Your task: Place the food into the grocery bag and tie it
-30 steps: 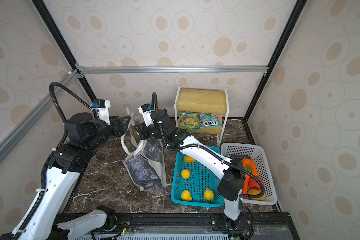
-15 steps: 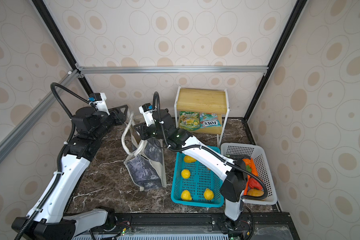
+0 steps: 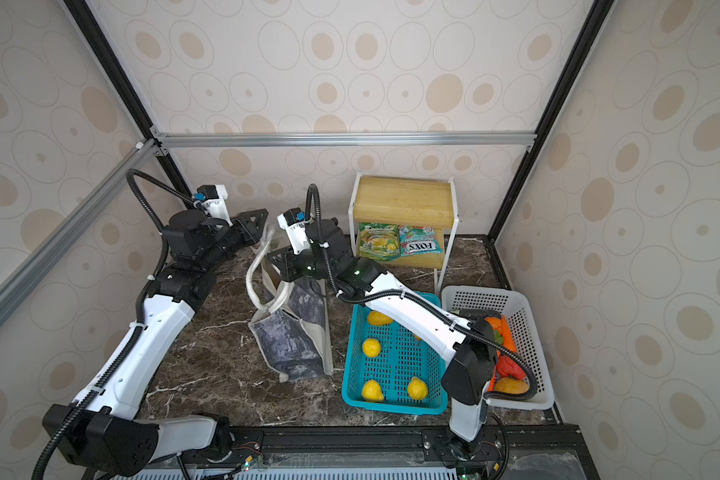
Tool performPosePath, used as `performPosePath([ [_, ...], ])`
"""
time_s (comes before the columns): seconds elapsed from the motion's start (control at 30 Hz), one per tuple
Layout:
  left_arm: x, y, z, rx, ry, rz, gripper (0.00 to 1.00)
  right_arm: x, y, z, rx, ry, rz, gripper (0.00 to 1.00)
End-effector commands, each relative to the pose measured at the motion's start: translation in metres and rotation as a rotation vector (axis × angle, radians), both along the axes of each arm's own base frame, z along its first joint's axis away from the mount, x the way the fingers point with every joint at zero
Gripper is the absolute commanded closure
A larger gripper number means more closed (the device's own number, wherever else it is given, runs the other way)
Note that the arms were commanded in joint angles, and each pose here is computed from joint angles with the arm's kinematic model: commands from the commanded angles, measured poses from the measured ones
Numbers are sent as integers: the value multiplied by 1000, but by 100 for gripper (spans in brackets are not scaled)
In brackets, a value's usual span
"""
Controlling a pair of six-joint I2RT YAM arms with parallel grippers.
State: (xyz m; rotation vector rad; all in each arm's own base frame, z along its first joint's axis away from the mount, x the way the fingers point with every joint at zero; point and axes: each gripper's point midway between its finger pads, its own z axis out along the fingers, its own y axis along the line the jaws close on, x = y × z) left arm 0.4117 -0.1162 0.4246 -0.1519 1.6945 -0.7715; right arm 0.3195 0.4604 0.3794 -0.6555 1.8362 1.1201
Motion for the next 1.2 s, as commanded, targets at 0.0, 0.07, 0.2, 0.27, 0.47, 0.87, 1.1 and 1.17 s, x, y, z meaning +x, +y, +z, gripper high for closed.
performPosePath([
  [0.0, -8, -1, 17, -20, -47, -19, 52, -9, -5, 15, 17, -17, 25, 92],
  [0.07, -8, 0, 12, -9, -29, -14, 53, -9, -5, 15, 21, -17, 24, 92],
  [0.2, -1, 7, -14, 52, 37, 31, 71, -9, -4, 16, 27, -11, 24, 92],
  [0.27, 1, 5, -18, 57, 41, 22, 77, -9, -3, 14, 24, -5, 27, 91],
  [0.47, -3, 11, -9, 76, 32, 46, 52, -8, -3, 11, 15, 7, 23, 92],
  [0.87, -9, 17, -17, 75, 22, 81, 92, -6, -1, 7, 13, 19, 13, 92],
  [1.1, -16, 22, 5, 57, -37, 96, 100, -5, -18, 10, -6, -10, -48, 51],
  [1.17, -17, 27, 5, 56, -41, 109, 100, -7, -28, 12, -13, -28, -69, 33],
])
